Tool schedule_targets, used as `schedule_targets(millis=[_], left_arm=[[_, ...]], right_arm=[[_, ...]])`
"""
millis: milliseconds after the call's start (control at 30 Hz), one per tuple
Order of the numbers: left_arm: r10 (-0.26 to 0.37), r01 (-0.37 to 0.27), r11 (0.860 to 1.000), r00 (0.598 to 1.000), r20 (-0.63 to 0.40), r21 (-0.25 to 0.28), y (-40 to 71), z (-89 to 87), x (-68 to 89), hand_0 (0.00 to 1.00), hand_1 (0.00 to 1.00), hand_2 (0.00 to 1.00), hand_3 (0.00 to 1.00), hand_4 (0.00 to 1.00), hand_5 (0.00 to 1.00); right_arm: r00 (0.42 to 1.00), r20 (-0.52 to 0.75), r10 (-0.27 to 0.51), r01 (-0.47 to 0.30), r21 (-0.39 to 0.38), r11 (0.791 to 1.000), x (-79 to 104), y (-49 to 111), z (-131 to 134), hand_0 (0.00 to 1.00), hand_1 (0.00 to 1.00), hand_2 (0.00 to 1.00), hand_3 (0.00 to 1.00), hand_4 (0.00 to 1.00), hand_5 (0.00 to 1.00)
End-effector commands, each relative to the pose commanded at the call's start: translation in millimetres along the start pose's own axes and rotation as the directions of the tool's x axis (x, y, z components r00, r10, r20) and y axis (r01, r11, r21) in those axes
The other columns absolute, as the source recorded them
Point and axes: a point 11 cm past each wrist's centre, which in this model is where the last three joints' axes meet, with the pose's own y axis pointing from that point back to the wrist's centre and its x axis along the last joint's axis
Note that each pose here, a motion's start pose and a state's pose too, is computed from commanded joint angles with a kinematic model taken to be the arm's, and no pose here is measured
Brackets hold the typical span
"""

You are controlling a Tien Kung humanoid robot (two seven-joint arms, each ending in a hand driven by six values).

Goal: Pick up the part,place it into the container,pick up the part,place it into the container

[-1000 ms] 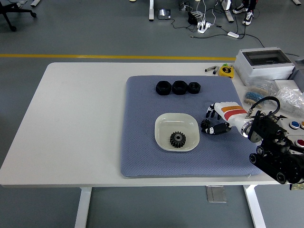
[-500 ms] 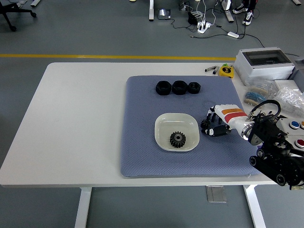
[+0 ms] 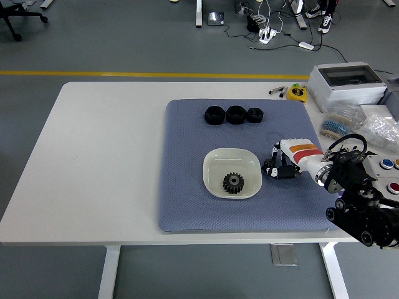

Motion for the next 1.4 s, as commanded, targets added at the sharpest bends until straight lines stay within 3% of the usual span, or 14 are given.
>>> schedule_targets(millis=[333, 500, 700, 800, 1033, 1367, 1400], left_arm=[[0.001, -0.001, 1.0, 1.0, -0.001, 0.003, 0.0, -1.7, 0.3, 0.696, 0.716, 0.735, 0.634, 0.663, 0.644], [0.002, -0.002, 1.0, 1.0, -0.003, 0.004, 0.0, -2.5, 0.4, 0.695, 0.718, 0.735, 0.634, 0.663, 0.645], [0.004, -0.004, 1.0, 1.0, -0.001, 0.004, -0.1, -2.7, 0.9, 0.695, 0.718, 0.735, 0.635, 0.662, 0.644], [0.002, -0.002, 1.0, 1.0, -0.002, 0.007, 0.0, -3.5, 0.1, 0.695, 0.717, 0.735, 0.635, 0.664, 0.646], [0.0, 0.0, 1.0, 1.0, 0.006, 0.005, 0.1, -2.6, -1.0, 0.695, 0.717, 0.735, 0.635, 0.663, 0.647], [-0.003, 0.003, 1.0, 1.0, 0.003, 0.002, 0.2, -1.5, -2.0, 0.695, 0.715, 0.735, 0.635, 0.662, 0.646], [-0.003, 0.003, 1.0, 1.0, 0.004, 0.001, 0.2, -1.4, -2.0, 0.695, 0.715, 0.735, 0.635, 0.661, 0.646]], right_arm=[[0.999, 0.009, 0.037, -0.037, -0.006, 0.999, 13.1, 0.1, 4.3, 0.002, 0.05, 0.199, 0.328, 0.756, 0.483], [0.996, 0.025, 0.089, -0.088, -0.009, 0.996, 29.3, 0.0, 6.2, 0.002, 0.049, 0.194, 0.325, 0.73, 0.501], [0.983, 0.043, 0.176, -0.178, 0.055, 0.983, 51.8, 6.4, -10.1, 0.002, 0.05, 0.192, 0.327, 0.73, 0.51], [0.977, 0.071, 0.199, -0.206, 0.109, 0.972, 53.9, 13.3, -27.2, 0.002, 0.049, 0.195, 0.335, 0.764, 0.476], [0.978, 0.118, 0.173, -0.196, 0.217, 0.956, 33.5, 29.0, -68.4, 0.002, 0.05, 0.199, 0.373, 0.775, 0.457], [0.985, 0.116, 0.131, -0.158, 0.264, 0.952, 0.4, 32.2, -96.7, 0.002, 0.064, 0.215, 0.428, 0.758, 0.459], [0.986, 0.112, 0.126, -0.151, 0.266, 0.952, -2.4, 31.1, -98.6, 0.002, 0.082, 0.283, 0.477, 0.72, 0.477]])
